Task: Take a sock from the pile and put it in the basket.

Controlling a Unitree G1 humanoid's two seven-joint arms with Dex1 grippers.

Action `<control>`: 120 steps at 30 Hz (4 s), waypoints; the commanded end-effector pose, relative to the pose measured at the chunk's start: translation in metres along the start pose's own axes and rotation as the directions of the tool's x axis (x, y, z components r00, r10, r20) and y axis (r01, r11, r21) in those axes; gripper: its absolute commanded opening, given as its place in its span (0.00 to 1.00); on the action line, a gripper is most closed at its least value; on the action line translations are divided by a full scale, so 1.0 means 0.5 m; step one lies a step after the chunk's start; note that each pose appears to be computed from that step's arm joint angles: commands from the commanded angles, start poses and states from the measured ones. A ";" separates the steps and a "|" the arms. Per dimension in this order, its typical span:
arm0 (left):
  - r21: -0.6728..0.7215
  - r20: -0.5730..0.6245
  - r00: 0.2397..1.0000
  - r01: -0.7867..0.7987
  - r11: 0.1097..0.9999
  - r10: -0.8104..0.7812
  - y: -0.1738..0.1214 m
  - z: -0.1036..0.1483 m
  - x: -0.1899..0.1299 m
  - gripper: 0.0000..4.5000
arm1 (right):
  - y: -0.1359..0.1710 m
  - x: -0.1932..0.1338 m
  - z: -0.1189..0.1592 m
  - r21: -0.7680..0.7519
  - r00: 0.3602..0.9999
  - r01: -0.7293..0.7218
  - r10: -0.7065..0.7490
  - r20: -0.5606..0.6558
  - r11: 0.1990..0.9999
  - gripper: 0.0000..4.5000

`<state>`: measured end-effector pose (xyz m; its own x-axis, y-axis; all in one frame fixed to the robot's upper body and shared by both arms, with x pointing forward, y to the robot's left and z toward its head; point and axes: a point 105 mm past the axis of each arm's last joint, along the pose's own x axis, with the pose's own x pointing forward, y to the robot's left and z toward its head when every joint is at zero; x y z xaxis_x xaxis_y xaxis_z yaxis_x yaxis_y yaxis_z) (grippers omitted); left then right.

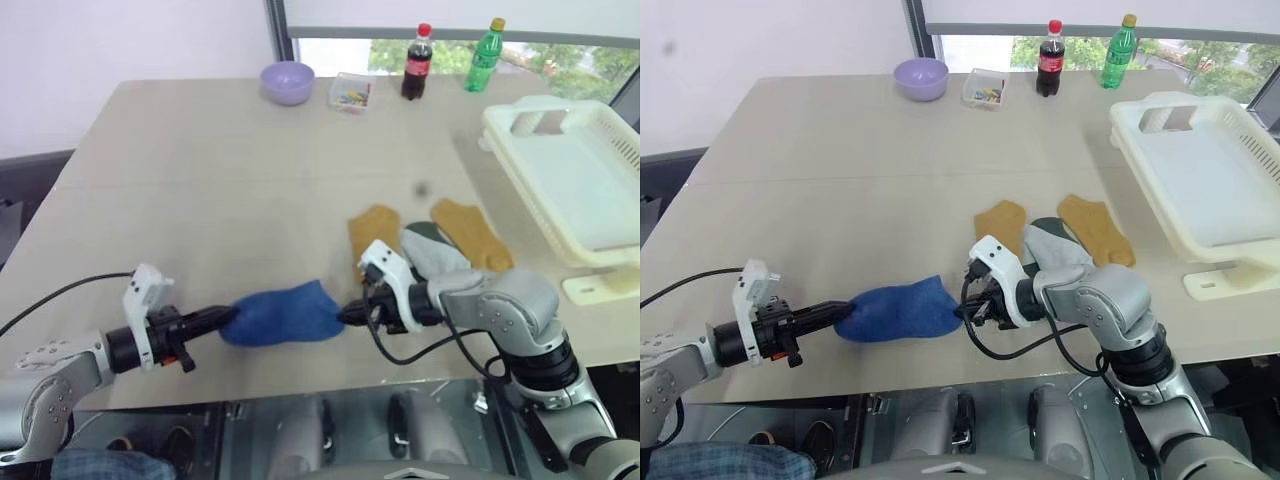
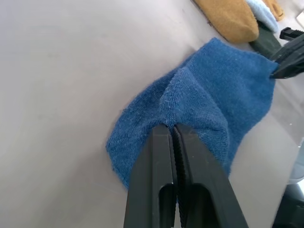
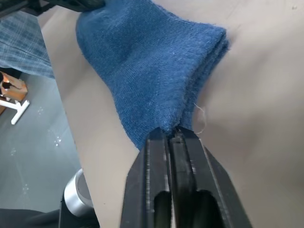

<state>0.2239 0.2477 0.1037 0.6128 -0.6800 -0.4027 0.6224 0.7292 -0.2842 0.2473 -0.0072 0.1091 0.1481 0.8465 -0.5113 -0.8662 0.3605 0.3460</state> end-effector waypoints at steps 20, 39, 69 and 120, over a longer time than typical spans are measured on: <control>0.049 -0.014 1.000 0.000 0.999 0.001 0.015 -0.009 0.012 0.00 | 0.056 0.029 0.116 -0.606 0.938 -0.088 0.270 0.216 0.791 0.51; -0.038 -0.007 1.000 -0.016 0.999 0.016 0.036 -0.008 0.019 0.99 | -0.017 0.112 0.031 -0.641 0.982 -0.071 0.165 0.088 0.764 0.53; -0.477 0.124 0.895 0.433 0.765 -0.429 -0.044 0.018 0.080 0.99 | -0.058 0.117 0.027 -0.647 0.993 0.007 0.070 0.092 0.762 0.53; 0.304 -0.014 0.956 0.283 0.910 -0.293 -0.066 -0.029 0.093 0.99 | -0.077 0.116 0.012 -0.638 0.998 0.029 0.014 0.062 0.770 0.53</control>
<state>0.2230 0.1926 0.0790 0.3823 -0.8695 -0.3127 0.8668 0.4547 -0.2046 0.2875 0.0401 0.0837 0.1305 0.9023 -0.4108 -0.9638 0.0183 -0.2660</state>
